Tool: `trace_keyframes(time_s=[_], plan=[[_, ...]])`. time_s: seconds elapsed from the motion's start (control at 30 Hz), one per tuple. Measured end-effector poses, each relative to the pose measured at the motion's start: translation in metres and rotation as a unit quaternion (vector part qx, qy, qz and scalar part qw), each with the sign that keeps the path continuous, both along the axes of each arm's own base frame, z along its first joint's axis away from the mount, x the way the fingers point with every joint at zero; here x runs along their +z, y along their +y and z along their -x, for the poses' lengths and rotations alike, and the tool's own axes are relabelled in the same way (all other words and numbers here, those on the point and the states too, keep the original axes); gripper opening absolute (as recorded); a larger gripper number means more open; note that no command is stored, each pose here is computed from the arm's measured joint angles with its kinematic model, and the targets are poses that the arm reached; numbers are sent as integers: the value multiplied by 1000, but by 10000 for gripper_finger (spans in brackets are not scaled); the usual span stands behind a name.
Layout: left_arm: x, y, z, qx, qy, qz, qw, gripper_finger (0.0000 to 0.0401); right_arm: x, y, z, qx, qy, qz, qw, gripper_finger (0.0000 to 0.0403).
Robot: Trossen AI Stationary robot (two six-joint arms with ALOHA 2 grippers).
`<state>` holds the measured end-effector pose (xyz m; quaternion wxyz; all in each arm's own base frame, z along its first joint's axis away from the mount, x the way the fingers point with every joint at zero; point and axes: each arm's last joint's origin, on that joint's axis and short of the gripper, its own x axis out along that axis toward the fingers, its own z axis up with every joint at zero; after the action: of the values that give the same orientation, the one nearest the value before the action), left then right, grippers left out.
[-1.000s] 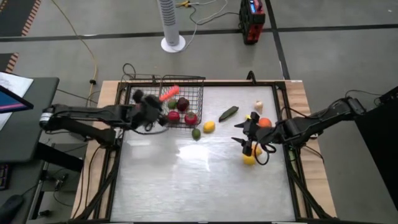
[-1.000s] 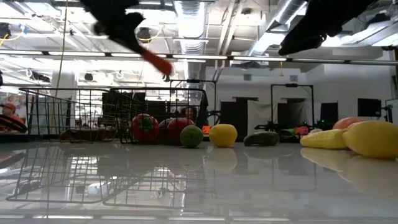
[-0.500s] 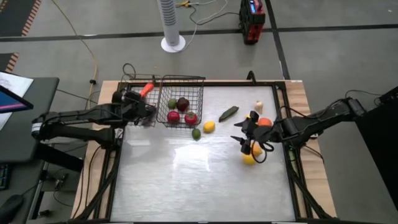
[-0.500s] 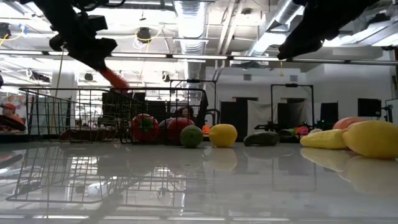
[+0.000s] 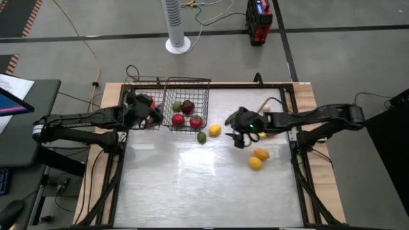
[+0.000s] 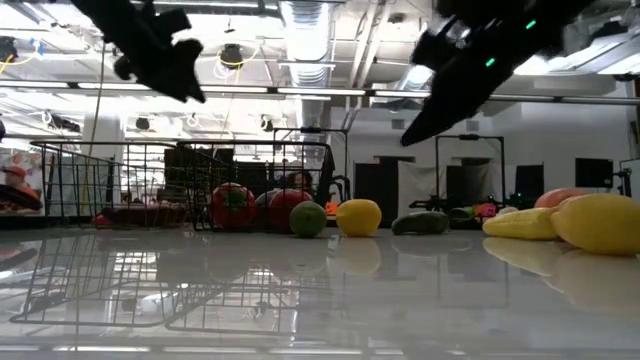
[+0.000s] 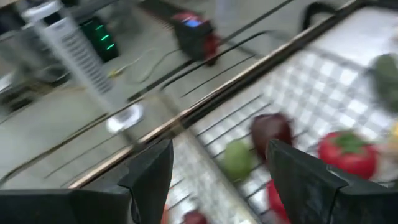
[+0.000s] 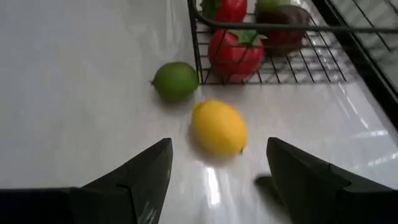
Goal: Sort produce into baskets
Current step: Put the top left lemon into the right wire basket
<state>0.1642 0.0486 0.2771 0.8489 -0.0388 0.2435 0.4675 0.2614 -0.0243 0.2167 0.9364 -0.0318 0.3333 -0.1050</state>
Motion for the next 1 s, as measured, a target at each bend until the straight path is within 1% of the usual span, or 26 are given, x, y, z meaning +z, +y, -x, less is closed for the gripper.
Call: trace_keyframes(time_s=[0.13, 0.3, 0.4, 0.57, 0.77, 0.9, 1.0], plan=[[5, -8, -7, -56, -22, 0, 998, 247, -21, -16, -20, 24, -2, 16, 1000, 291], [5, -17, -11, -120, -31, 29, 992, 247, -47, -31, -38, 59, 8, -3, 998, 291], [4, -20, -12, -141, -31, 39, 989, 247, -55, -38, -49, 68, 14, 5, 998, 291], [4, -25, -12, -158, -30, 44, 986, 247, -66, -44, -65, 104, 22, -6, 994, 291], [3, -31, -13, -183, -31, 54, 981, 247, -81, -46, -67, 109, 54, 0, 993, 290], [3, -34, -13, -191, -30, 54, 980, 247, -84, -46, -66, 95, 77, 19, 992, 281], [3, -36, -14, -200, -29, 56, 978, 247, -80, -44, -63, 93, 85, 27, 992, 270]])
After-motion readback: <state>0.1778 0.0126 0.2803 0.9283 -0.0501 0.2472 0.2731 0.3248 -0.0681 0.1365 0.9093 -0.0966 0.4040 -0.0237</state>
